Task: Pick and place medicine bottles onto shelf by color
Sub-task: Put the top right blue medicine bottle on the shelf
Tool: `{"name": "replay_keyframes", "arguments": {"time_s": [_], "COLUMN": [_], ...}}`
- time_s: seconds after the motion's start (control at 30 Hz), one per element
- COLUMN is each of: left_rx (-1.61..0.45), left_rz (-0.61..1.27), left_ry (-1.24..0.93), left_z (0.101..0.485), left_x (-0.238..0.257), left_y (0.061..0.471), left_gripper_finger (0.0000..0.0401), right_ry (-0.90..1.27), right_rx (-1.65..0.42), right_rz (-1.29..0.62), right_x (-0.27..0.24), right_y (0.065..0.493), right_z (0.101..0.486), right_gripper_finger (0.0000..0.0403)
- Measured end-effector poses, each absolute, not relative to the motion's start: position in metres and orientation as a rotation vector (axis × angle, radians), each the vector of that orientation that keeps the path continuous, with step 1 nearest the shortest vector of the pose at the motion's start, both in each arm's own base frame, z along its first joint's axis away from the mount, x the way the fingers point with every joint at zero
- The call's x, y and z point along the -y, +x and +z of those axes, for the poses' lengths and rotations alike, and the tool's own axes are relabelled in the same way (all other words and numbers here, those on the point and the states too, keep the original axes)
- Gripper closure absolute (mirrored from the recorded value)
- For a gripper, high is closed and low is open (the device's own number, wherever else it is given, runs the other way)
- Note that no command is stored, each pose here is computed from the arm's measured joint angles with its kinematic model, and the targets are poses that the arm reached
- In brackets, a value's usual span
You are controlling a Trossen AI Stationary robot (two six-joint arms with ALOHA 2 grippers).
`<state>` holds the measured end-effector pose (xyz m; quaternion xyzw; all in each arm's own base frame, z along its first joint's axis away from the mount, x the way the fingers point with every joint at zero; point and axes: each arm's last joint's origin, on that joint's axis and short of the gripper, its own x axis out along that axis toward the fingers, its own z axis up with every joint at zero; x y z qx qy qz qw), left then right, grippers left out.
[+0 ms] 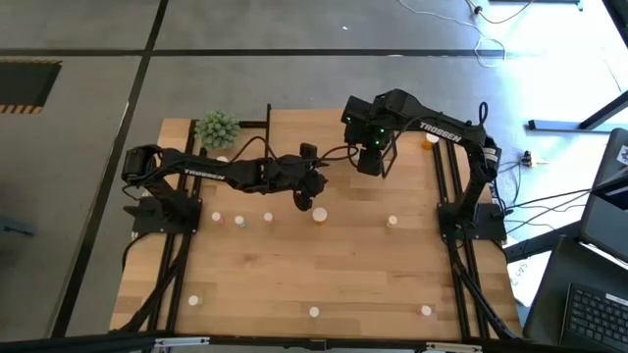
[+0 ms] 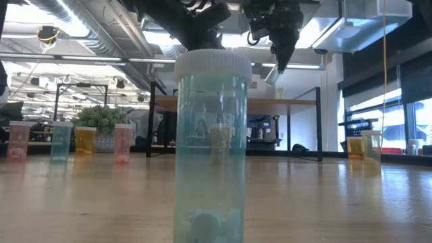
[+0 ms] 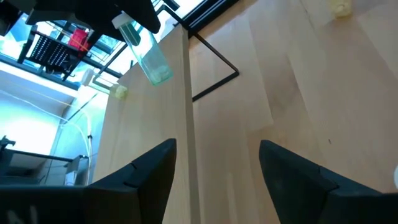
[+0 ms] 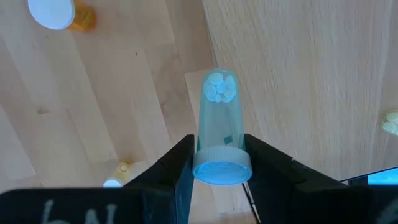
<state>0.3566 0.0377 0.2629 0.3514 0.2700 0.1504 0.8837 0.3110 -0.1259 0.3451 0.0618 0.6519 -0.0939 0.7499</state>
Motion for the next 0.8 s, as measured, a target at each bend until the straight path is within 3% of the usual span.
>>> {"name": "replay_keyframes", "arguments": {"time_s": [0.8], "left_rx": [-0.528], "left_rz": [0.27], "left_ry": [0.669], "left_z": [0.2613], "left_x": [-0.0356], "left_y": [0.3591], "left_gripper_finger": [0.0175], "right_ry": [0.135], "right_rx": [-1.421], "right_rz": [-0.208], "right_x": [0.126], "right_y": [0.3114], "right_z": [0.3452], "right_gripper_finger": [0.0272]}}
